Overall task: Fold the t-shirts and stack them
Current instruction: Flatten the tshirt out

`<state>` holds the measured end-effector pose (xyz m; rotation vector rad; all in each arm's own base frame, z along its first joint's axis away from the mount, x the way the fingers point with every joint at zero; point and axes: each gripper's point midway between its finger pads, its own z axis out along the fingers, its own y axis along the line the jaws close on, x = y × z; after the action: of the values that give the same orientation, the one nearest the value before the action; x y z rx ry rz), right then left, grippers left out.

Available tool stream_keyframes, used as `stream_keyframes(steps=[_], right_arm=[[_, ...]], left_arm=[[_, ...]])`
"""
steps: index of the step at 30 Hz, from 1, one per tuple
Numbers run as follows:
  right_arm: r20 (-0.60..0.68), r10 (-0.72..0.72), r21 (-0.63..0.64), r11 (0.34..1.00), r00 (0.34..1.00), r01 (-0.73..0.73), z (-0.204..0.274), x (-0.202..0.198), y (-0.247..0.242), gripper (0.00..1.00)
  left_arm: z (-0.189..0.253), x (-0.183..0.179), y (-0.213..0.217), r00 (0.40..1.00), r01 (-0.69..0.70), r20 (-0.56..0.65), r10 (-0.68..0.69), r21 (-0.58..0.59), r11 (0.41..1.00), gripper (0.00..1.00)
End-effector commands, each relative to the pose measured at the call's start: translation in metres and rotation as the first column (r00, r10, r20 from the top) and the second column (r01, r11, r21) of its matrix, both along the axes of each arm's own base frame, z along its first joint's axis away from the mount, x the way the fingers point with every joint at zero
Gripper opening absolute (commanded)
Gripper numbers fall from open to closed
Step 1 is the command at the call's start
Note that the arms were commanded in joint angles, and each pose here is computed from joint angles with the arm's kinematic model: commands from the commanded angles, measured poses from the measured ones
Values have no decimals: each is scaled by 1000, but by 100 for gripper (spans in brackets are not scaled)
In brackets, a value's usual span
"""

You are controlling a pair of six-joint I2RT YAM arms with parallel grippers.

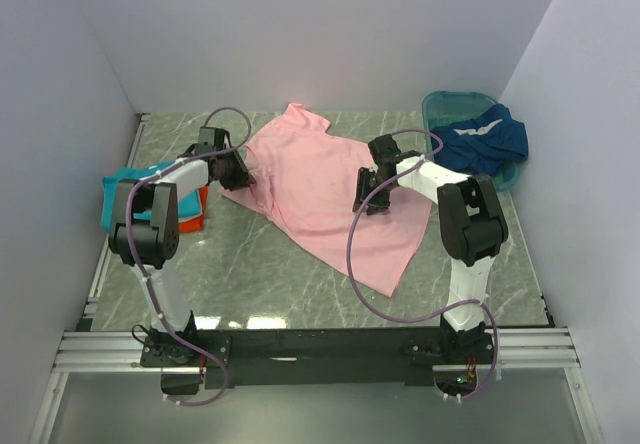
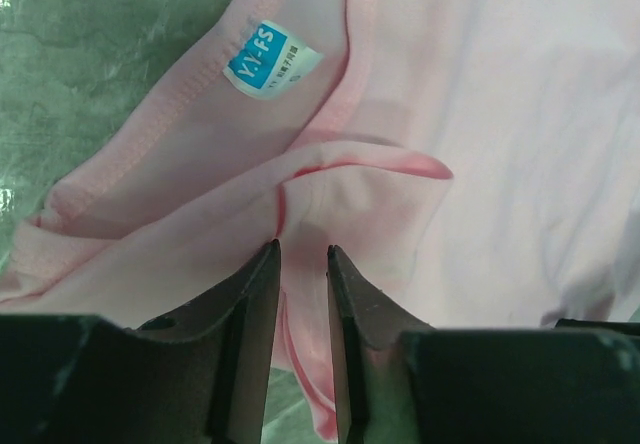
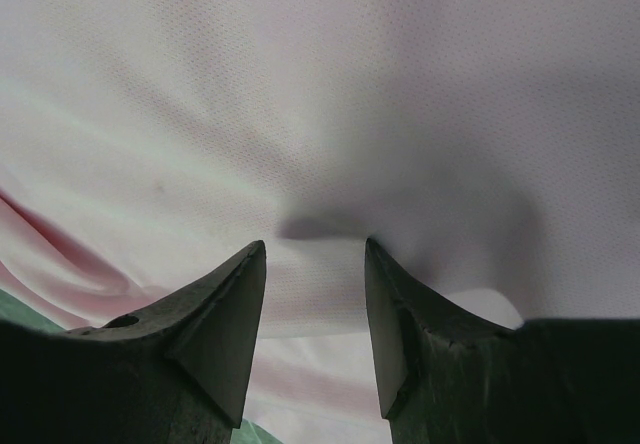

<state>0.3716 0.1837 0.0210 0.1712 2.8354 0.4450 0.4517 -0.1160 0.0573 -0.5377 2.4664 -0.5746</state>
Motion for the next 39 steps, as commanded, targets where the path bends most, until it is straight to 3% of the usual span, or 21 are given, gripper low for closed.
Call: stream_keyframes(steps=[1,12,22,25,30,39], right_arm=[[-65,-10,-78,997,998,5,-15,-19,-21,52],[-63,-11,-81,997,998,6,-14,-17,-22,52],[-67,-10,-83,997,998,4,-15,-18,-22,52],[-67,-11,-84,996,998,5,-15,-18,-22,52],[-65,-9,-84,996,998,4,-14,-17,-22,52],[-68,-9,-85,996,998,3,-15,-17,-23,52]], left_arm=[[16,21,0,998,-12,69,12,0,1000,32],[13,34,6,996,-28,85,24,36,999,37],[8,46,1,996,-9,88,5,44,999,36],[7,49,0,996,-7,89,2,54,999,30],[4,49,-2,997,7,80,-13,73,997,6],[6,45,-3,996,17,83,-23,77,997,0]])
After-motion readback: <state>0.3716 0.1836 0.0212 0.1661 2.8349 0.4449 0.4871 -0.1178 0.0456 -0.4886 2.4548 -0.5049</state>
